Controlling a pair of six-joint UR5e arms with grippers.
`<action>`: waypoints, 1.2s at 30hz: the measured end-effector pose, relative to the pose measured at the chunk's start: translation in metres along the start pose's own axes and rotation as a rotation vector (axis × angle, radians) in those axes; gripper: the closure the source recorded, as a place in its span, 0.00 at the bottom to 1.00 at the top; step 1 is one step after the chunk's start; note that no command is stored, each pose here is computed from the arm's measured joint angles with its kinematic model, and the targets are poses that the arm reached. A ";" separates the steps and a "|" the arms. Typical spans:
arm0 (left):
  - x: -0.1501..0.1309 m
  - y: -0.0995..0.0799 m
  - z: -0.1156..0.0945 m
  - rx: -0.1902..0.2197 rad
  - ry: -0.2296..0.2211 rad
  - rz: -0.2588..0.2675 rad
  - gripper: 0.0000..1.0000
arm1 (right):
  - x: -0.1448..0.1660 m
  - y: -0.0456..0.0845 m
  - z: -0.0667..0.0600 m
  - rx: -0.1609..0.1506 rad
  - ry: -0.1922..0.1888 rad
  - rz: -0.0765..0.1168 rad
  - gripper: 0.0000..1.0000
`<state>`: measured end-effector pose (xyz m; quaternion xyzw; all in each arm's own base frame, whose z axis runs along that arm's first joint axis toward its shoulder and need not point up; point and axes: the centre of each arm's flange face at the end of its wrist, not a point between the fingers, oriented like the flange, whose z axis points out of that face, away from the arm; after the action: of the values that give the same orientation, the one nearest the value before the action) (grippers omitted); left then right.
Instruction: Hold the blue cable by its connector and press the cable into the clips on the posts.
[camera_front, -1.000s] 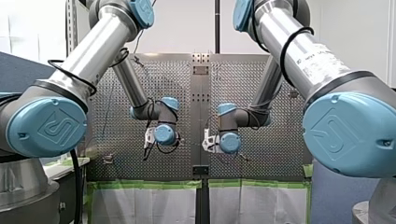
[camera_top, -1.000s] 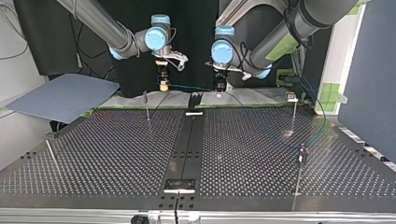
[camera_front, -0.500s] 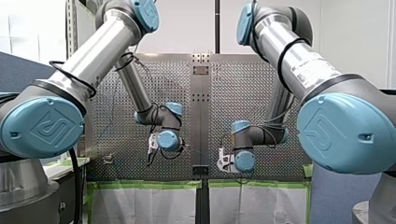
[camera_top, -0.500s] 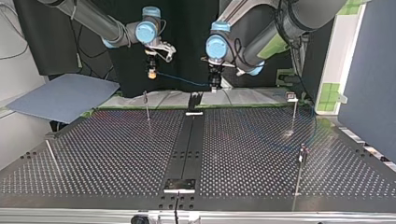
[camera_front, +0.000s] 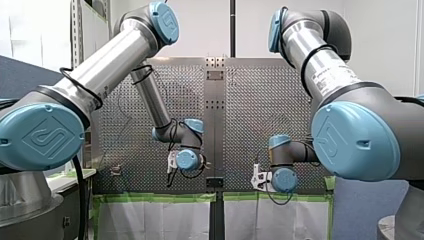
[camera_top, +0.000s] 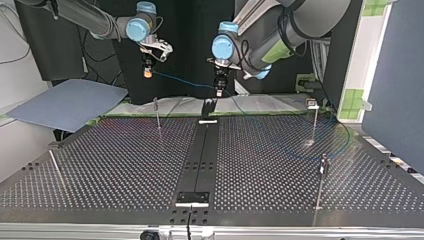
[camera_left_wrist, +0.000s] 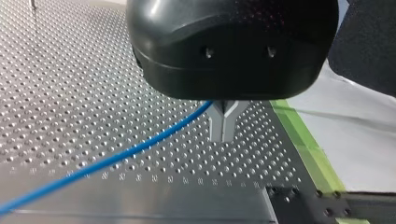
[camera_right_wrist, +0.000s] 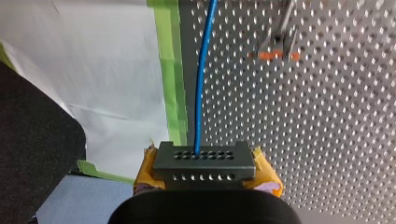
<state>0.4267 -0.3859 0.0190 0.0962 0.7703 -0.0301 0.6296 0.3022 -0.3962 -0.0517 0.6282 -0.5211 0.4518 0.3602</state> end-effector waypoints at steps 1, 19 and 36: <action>-0.001 -0.002 0.000 0.004 -0.002 -0.001 1.00 | 0.001 0.003 0.002 -0.001 0.000 0.004 1.00; 0.043 -0.083 -0.010 0.084 0.051 0.013 1.00 | 0.031 0.071 0.052 -0.039 0.102 0.091 1.00; 0.051 -0.136 0.025 0.110 -0.011 -0.053 1.00 | 0.031 0.108 0.085 -0.041 0.114 0.075 1.00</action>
<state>0.4155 -0.5181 -0.0457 0.1104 0.7663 -0.0896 0.6265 0.2142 -0.5059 -0.0528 0.5740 -0.5321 0.4894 0.3846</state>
